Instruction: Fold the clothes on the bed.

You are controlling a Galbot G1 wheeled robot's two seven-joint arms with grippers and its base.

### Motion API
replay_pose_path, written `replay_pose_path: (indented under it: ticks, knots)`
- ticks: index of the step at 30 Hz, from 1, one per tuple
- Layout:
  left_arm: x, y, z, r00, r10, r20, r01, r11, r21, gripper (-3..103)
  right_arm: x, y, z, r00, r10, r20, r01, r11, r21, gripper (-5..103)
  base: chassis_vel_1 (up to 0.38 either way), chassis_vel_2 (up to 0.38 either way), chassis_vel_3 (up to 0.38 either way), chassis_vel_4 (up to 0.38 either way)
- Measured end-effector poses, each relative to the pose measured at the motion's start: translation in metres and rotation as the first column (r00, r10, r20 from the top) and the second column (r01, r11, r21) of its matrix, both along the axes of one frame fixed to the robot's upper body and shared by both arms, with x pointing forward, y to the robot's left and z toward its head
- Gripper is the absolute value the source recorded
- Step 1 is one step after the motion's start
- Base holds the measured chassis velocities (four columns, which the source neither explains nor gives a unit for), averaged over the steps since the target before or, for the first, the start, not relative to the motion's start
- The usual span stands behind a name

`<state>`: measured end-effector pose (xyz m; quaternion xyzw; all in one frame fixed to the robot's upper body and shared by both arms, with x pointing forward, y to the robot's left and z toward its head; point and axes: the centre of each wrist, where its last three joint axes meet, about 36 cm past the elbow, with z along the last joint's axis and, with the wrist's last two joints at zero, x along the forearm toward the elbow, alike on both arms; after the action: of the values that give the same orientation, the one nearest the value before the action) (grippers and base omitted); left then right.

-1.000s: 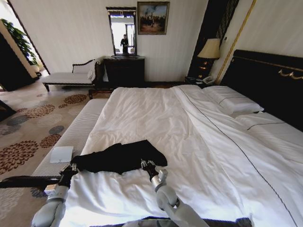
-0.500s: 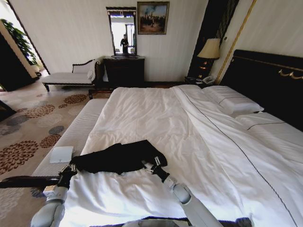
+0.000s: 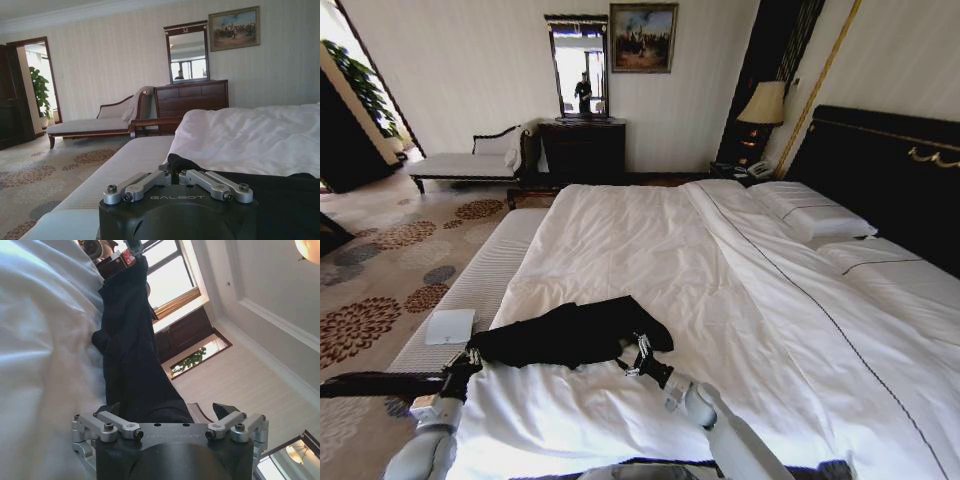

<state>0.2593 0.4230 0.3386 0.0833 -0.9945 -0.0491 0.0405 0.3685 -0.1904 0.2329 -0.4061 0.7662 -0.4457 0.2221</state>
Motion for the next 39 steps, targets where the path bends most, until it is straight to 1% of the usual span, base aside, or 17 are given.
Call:
replay_pose_path:
  ticks: [2, 7, 9, 12, 13, 17, 20, 25, 28, 29, 30, 33, 34, 35, 37, 38, 39]
  knots:
    - [-0.001, -0.001, 0.0, 1.0, 0.002, -0.001, -0.002, 1.0, -0.002, 1, 0.002, 0.001, -0.002, 0.999, 0.021, 0.036, -0.02, 0.999, -0.045, 100, 0.0, 0.0, 0.0, 0.0]
    - [-0.003, -0.002, -0.001, 1.0, 0.004, -0.004, -0.004, 1.0, -0.004, 1, 0.006, 0.0, -0.001, 0.998, 0.03, 0.058, -0.026, 0.997, -0.072, 100, 0.0, 0.0, 0.0, 0.0]
    - [-0.004, -0.002, -0.002, 1.0, 0.006, -0.005, -0.006, 1.0, -0.005, 1, 0.014, -0.004, 0.002, 0.995, 0.045, 0.085, -0.036, 0.993, -0.109, 100, 0.0, 0.0, 0.0, 0.0]
    - [-0.004, -0.001, -0.002, 1.0, 0.008, -0.005, -0.008, 1.0, -0.004, 1, 0.027, -0.012, 0.008, 0.987, 0.088, 0.131, -0.063, 0.981, -0.182, 100, 0.0, 0.0, 0.0, 0.0]
    - [-0.004, -0.001, -0.002, 1.0, 0.008, -0.005, -0.008, 1.0, -0.004, 1, 0.027, -0.012, 0.008, 0.987, 0.088, 0.131, -0.063, 0.981, -0.182, 100, 0.0, 0.0, 0.0, 0.0]
    - [-0.003, -0.001, -0.003, 1.0, 0.007, -0.007, -0.007, 1.0, -0.005, 1, 0.043, -0.029, 0.019, 0.973, 0.147, 0.179, -0.09, 0.953, -0.288, 100, 0.0, 0.0, 0.0, 0.0]
    - [-0.002, -0.001, -0.004, 1.0, 0.006, -0.007, -0.006, 1.0, -0.004, 1, 0.046, -0.035, 0.022, 0.971, 0.155, 0.182, -0.093, 0.946, -0.312, 100, 0.0, 0.0, 0.0, 0.0]
    - [-0.001, 0.0, -0.006, 1.0, 0.006, -0.013, -0.006, 1.0, -0.004, 1, 0.042, -0.039, 0.021, 0.975, 0.144, 0.169, -0.087, 0.948, -0.306, 100, 0.0, 0.0, 0.0, 0.0]
    - [0.001, 0.001, -0.009, 1.0, 0.006, -0.017, -0.006, 1.0, -0.004, 1, 0.036, -0.033, 0.016, 0.977, 0.143, 0.158, -0.093, 0.953, -0.289, 100, 0.0, 0.0, 0.0, 0.0]
    - [0.001, 0.002, -0.009, 1.0, 0.006, -0.018, -0.006, 1.0, -0.004, 1, 0.034, -0.029, 0.013, 0.977, 0.147, 0.152, -0.099, 0.954, -0.283, 103, 0.0, 0.0, 0.0, 0.0]
    - [0.001, 0.002, -0.009, 1.0, 0.006, -0.018, -0.006, 1.0, -0.004, 1, 0.034, -0.029, 0.013, 0.977, 0.147, 0.152, -0.099, 0.954, -0.283, 103, 0.0, 0.0, 0.0, 0.0]
    - [0.003, 0.002, -0.009, 1.0, 0.003, -0.017, -0.003, 1.0, -0.001, 1, 0.031, -0.02, 0.007, 0.977, 0.157, 0.146, -0.112, 0.954, -0.279, 100, 0.0, 0.0, 0.0, 0.0]
    - [0.004, 0.003, -0.009, 1.0, 0.003, -0.017, -0.003, 1.0, -0.001, 1, 0.03, -0.017, 0.005, 0.976, 0.16, 0.145, -0.115, 0.954, -0.278, 95, 0.0, 0.0, 0.0, 0.0]
    - [0.004, 0.003, -0.009, 1.0, 0.003, -0.017, -0.003, 1.0, -0.001, 1, 0.029, -0.015, 0.004, 0.976, 0.16, 0.145, -0.115, 0.954, -0.277, 95, 0.0, 0.0, 0.0, 0.0]
    - [0.005, 0.005, -0.009, 1.0, 0.004, -0.019, -0.004, 1.0, -0.001, 1, 0.028, -0.007, 0.002, 0.977, 0.142, 0.158, -0.097, 0.961, -0.259, 85, 0.0, 0.0, 0.0, 0.0]
    - [0.005, 0.005, -0.009, 1.0, 0.004, -0.019, -0.004, 1.0, -0.001, 1, 0.028, -0.007, 0.002, 0.977, 0.142, 0.158, -0.097, 0.961, -0.259, 85, 0.0, 0.0, 0.0, 0.0]
    - [0.005, 0.006, -0.01, 1.0, 0.005, -0.021, -0.005, 1.0, -0.001, 1, 0.028, -0.005, 0.002, 0.977, 0.128, 0.169, -0.084, 0.965, -0.247, 79, 0.0, 0.0, 0.0, 0.0]
